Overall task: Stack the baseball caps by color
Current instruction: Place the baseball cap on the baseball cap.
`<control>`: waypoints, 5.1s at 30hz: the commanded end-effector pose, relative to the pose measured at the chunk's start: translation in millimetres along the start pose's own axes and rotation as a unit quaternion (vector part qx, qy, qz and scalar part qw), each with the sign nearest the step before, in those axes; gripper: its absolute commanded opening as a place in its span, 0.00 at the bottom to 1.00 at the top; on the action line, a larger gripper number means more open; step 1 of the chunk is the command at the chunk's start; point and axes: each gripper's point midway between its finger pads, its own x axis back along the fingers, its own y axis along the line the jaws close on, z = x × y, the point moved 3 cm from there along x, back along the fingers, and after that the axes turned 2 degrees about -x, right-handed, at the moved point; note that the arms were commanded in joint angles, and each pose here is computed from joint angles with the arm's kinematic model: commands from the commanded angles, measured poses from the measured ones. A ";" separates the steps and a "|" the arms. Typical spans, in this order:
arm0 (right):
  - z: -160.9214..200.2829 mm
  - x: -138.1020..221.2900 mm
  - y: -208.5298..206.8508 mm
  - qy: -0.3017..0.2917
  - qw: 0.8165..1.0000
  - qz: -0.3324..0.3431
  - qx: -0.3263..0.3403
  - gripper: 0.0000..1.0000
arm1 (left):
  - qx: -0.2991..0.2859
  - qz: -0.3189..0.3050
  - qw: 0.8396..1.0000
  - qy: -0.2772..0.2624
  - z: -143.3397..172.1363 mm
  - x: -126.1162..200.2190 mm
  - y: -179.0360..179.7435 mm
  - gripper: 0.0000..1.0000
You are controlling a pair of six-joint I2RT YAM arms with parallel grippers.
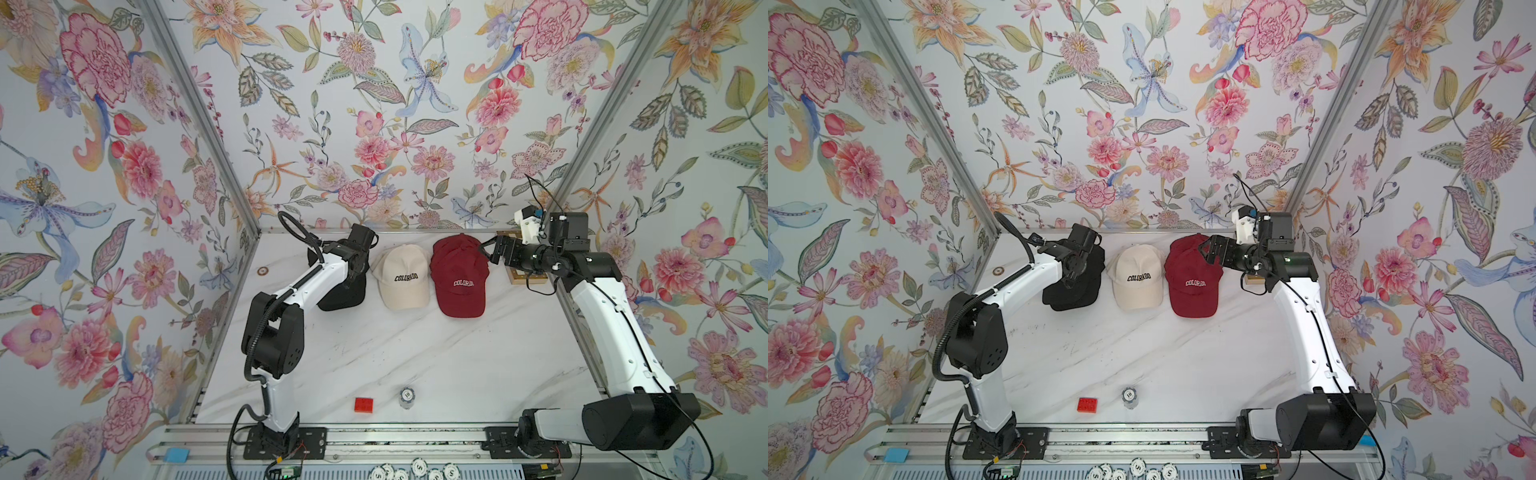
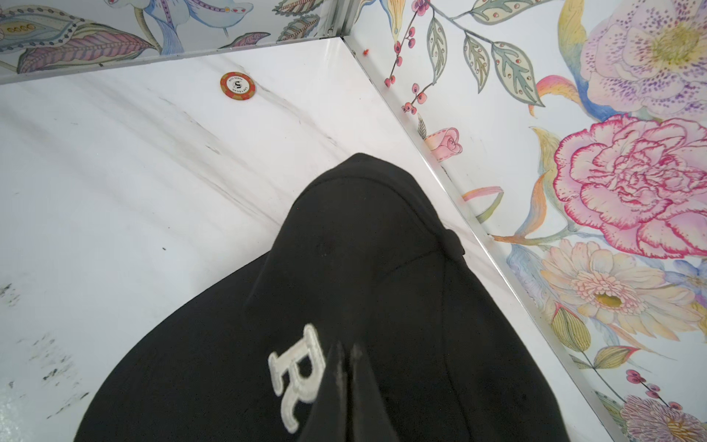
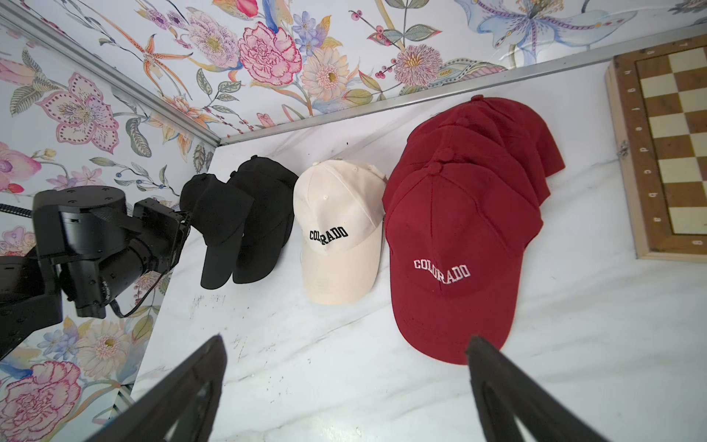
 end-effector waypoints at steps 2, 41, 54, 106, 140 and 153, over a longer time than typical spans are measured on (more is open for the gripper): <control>-0.1 0.8 -2.4 0.000 1.000 -0.006 0.002 0.99 | 0.004 -0.030 0.999 -0.023 0.6 -2.0 -1.6 0.00; -10.2 1.0 -28.9 -0.006 0.999 0.030 -0.039 0.99 | -0.106 -0.108 0.988 -0.001 62.0 -73.5 -21.0 0.11; -12.2 4.2 -23.9 -0.013 0.998 0.031 -0.046 0.99 | -0.115 -0.087 0.990 0.012 55.6 -65.9 -27.2 0.33; -17.5 -50.8 53.1 0.011 1.000 0.020 0.002 0.99 | -0.205 0.096 0.974 0.000 -46.5 -123.0 21.3 0.28; 3.5 -54.6 48.4 0.029 0.999 0.036 -0.002 0.99 | -0.251 0.181 0.947 0.084 54.7 -82.8 17.5 0.20; 3.3 -51.6 51.6 0.028 0.999 0.029 0.004 0.99 | -0.269 0.155 0.949 0.055 29.9 -55.2 41.3 0.43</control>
